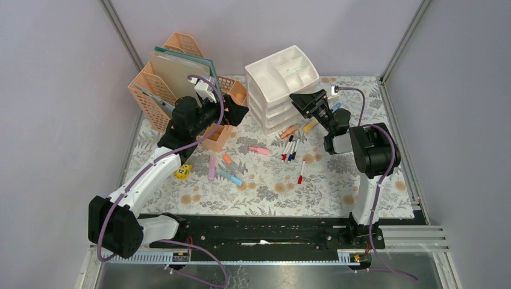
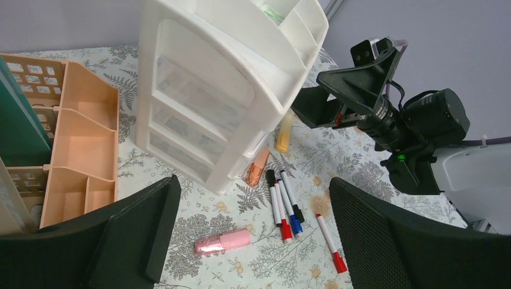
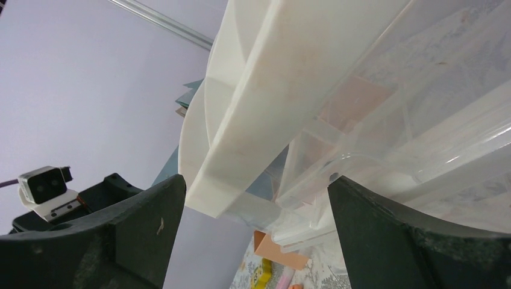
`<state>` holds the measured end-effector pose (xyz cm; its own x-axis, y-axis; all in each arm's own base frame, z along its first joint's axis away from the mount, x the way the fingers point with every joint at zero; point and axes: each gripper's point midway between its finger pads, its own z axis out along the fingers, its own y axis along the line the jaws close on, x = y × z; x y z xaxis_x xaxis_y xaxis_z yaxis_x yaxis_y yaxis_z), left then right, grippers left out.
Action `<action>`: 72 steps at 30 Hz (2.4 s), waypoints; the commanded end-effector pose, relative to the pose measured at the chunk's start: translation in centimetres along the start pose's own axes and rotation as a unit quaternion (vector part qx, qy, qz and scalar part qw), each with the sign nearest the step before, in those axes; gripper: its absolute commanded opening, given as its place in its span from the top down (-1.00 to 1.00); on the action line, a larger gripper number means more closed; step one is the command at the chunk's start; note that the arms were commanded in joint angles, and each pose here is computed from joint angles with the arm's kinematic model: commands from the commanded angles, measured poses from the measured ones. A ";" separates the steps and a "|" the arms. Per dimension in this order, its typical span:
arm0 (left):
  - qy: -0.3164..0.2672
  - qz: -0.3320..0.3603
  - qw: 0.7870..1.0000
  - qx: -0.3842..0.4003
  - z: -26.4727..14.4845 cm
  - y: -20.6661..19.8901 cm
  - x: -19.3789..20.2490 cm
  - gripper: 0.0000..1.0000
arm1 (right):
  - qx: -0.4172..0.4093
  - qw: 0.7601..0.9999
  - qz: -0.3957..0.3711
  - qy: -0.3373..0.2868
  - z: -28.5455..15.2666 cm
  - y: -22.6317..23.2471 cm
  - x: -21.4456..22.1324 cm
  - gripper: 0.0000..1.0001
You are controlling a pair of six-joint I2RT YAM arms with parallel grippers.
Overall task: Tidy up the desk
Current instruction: Open the drawer in the storage box.
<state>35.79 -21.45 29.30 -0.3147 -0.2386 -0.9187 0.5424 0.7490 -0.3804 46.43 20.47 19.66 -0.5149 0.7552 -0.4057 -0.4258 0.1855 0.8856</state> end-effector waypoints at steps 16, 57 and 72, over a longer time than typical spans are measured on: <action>-0.027 0.022 0.999 -0.002 0.0 -0.2 -2.0 -0.97 | -0.111 0.993 -0.022 -0.016 1.5 6.1 -1.8 -0.62; -0.024 -0.142 0.984 -0.101 5.3 1.9 -2.9 -0.97 | -0.116 0.992 -0.047 0.010 -2.6 8.8 -1.5 -0.38; 0.050 -0.169 0.940 -0.292 11.7 4.6 1.0 -0.76 | -0.120 0.992 -0.039 0.011 -2.5 9.2 -1.7 -0.38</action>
<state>46.39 -26.91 26.33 -0.4834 -0.4718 -0.7374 0.0140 0.8381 -0.5454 43.58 19.70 20.83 -0.6006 0.7177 -0.3523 -0.3868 0.1249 0.9137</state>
